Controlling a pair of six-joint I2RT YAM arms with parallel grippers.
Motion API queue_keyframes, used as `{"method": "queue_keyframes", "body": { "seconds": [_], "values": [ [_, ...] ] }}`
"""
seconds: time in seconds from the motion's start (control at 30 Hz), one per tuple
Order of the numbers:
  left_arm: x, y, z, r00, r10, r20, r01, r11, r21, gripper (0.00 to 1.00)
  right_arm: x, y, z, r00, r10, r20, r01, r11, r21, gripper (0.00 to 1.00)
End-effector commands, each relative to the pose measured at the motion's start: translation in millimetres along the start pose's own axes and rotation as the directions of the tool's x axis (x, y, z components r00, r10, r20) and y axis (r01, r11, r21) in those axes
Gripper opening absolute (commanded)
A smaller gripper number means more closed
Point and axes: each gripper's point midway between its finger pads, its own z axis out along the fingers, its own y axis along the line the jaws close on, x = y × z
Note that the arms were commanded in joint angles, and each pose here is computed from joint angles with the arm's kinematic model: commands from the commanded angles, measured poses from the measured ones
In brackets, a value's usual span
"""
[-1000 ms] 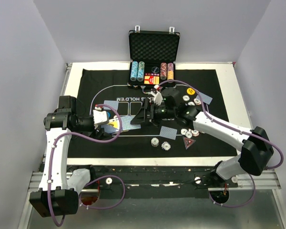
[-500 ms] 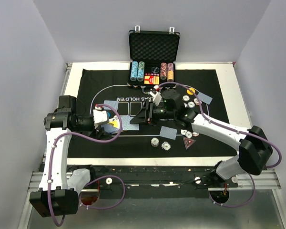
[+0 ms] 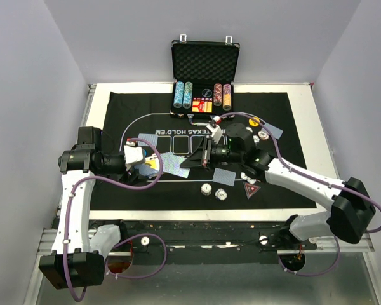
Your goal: Distribute texas hold em gaming equipment
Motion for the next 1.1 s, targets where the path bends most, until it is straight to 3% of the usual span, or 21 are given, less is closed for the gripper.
{"method": "queue_keyframes", "body": {
  "seconds": [0.0,0.47,0.73,0.93,1.07],
  "values": [
    [-10.9,0.8,-0.5,0.998,0.033,0.044,-0.033,0.999,-0.006,0.47,-0.4,3.8,-11.5,1.000,0.016,0.010,-0.016,1.000,-0.022,0.14],
    [-11.2,0.9,-0.7,0.998,0.034,0.044,-0.034,0.999,-0.007,0.46,-17.8,10.1,-39.3,0.998,0.019,0.058,-0.016,0.999,-0.045,0.07],
    [-10.7,-2.4,-0.2,0.998,0.033,0.046,-0.033,0.999,-0.001,0.46,-64.7,12.7,-58.7,0.991,-0.003,0.130,0.009,0.999,-0.042,0.06],
    [-11.7,-5.0,-0.8,0.998,0.036,0.049,-0.036,0.999,0.000,0.46,-113.7,1.4,-35.2,0.989,-0.042,0.143,0.045,0.999,-0.015,0.03],
    [-13.2,-5.9,-1.7,0.998,0.041,0.052,-0.041,0.999,-0.003,0.46,-139.5,-40.4,12.8,0.997,-0.030,0.069,0.029,0.999,0.018,0.02]
  ]
}}
